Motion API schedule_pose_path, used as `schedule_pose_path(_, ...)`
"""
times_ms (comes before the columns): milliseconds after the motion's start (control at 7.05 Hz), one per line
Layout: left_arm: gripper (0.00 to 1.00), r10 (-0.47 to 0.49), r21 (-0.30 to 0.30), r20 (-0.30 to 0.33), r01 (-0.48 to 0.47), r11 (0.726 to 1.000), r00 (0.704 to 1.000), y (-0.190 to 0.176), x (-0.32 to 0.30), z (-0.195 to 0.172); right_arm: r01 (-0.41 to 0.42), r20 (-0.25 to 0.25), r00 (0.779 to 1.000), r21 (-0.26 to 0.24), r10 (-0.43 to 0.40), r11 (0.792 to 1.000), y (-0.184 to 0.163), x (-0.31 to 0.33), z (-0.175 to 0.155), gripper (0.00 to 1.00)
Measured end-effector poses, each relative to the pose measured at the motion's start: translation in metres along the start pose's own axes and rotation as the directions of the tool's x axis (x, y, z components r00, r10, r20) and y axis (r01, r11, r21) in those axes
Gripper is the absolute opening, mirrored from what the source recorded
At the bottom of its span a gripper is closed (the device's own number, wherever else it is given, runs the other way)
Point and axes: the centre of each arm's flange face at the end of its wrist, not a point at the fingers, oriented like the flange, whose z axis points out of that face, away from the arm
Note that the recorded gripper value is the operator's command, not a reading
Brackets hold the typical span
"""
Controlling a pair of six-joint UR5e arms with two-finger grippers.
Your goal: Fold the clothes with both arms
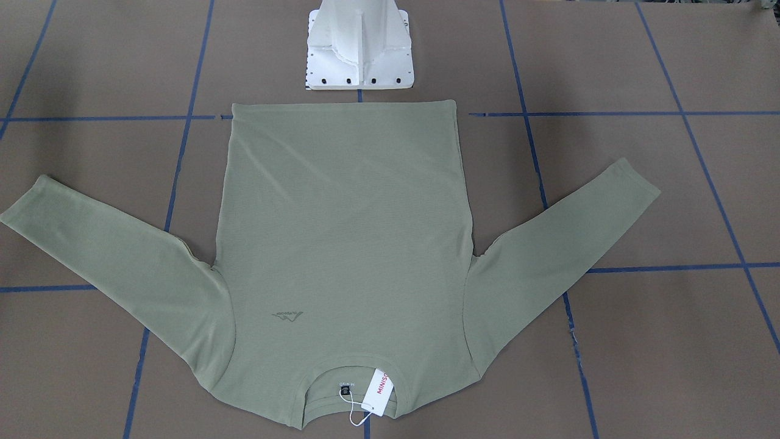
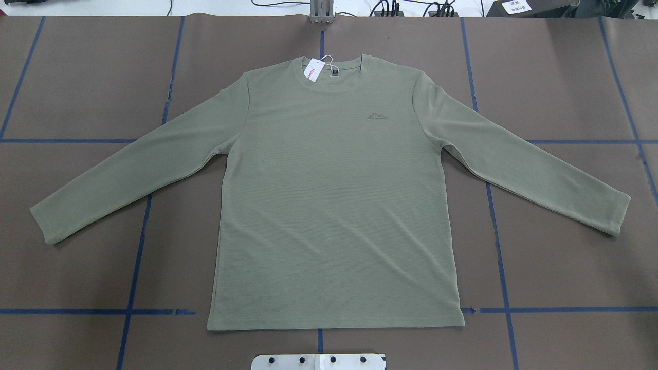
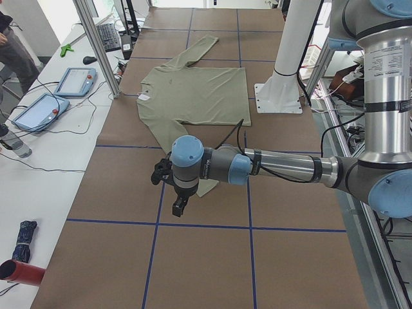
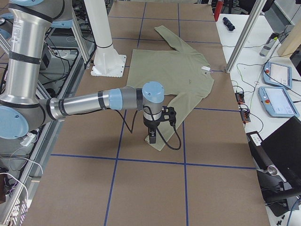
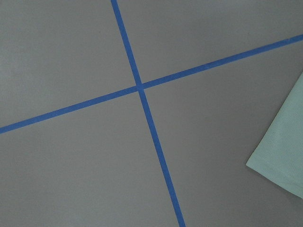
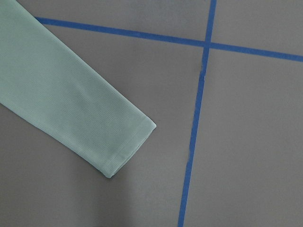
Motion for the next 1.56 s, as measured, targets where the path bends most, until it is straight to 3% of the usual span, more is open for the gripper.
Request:
schedule_pose_path(425,1.0,0.126,0.144,0.044,-0.131,0.981,0.991,-0.041,0.022,-0.035,0.059,-0.01,0.998,0.072,-0.058,0.996,-0.05,-0.021,-0.025,1.0)
schedule_pose_path(709,1.0,0.114,0.187,0.048,-0.121,0.975,0.992,-0.049,0.026,-0.042,0.089,0.011,0.996,0.109,-0.09,0.99,-0.054,-0.013,-0.013,1.0)
schedule_pose_path(850,1.0,0.108,0.194,0.047,-0.115,0.974,0.993,-0.049,0.026,-0.043,0.084,0.03,0.995,0.151,-0.09,0.985,-0.052,0.001,0.007,0.98)
schedule_pose_path(1134,1.0,0.107,0.198,0.046,-0.114,0.973,0.993,-0.049,0.027,-0.043,-0.021,0.104,0.995,0.235,-0.004,0.972,-0.041,0.02,0.071,0.88)
schedule_pose_path(1559,1.0,0.114,0.204,0.047,-0.121,0.971,0.992,-0.048,0.028,-0.044,-0.116,0.157,0.985,0.294,0.072,0.949,-0.023,-0.004,0.17,0.72)
